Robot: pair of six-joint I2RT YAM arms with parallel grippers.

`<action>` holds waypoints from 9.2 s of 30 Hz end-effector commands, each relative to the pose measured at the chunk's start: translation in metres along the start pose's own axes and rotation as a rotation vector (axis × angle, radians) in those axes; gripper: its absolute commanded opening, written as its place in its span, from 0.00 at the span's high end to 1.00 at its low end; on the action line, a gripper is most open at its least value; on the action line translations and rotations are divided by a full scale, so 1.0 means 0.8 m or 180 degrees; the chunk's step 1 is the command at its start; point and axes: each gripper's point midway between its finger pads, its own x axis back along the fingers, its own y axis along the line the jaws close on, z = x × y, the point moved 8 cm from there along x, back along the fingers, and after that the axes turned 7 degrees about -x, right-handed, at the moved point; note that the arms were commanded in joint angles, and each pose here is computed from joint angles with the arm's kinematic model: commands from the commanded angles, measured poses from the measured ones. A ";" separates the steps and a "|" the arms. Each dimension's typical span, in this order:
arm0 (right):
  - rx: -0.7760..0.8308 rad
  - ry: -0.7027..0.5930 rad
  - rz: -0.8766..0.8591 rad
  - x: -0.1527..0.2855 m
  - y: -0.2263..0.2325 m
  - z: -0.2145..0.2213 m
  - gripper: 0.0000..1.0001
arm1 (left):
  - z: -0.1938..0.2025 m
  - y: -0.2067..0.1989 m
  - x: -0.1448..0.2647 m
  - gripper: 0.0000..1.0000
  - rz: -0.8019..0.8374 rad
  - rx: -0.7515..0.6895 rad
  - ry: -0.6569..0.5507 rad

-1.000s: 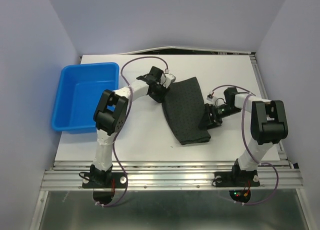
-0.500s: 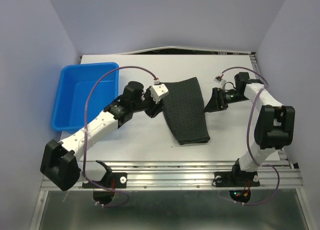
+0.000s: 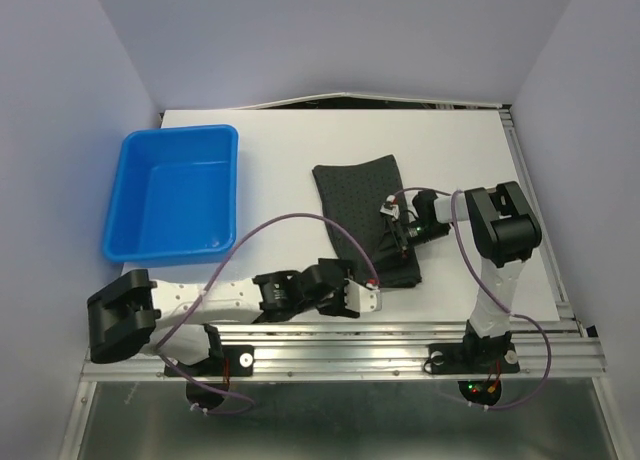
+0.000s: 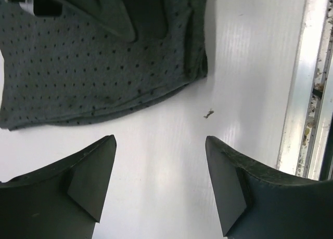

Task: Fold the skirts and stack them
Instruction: Fold the skirt, then neatly place the folded skirt to the corner

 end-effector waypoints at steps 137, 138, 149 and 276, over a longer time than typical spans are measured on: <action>0.0906 -0.0265 0.0649 -0.017 -0.013 -0.099 0.52 | 0.000 0.165 -0.135 1.00 0.0742 0.0949 0.0395; 0.0911 -0.0263 0.0640 -0.017 -0.012 -0.099 0.53 | 0.002 0.165 -0.136 1.00 0.0705 0.0947 0.0412; 0.0885 -0.0322 0.0767 -0.015 -0.012 -0.113 0.43 | 0.036 0.140 -0.163 1.00 0.0649 0.0943 0.0540; 0.1196 -0.2040 0.2521 0.167 0.148 -0.064 0.07 | 0.067 0.271 0.037 0.25 -0.0816 0.2856 -0.0184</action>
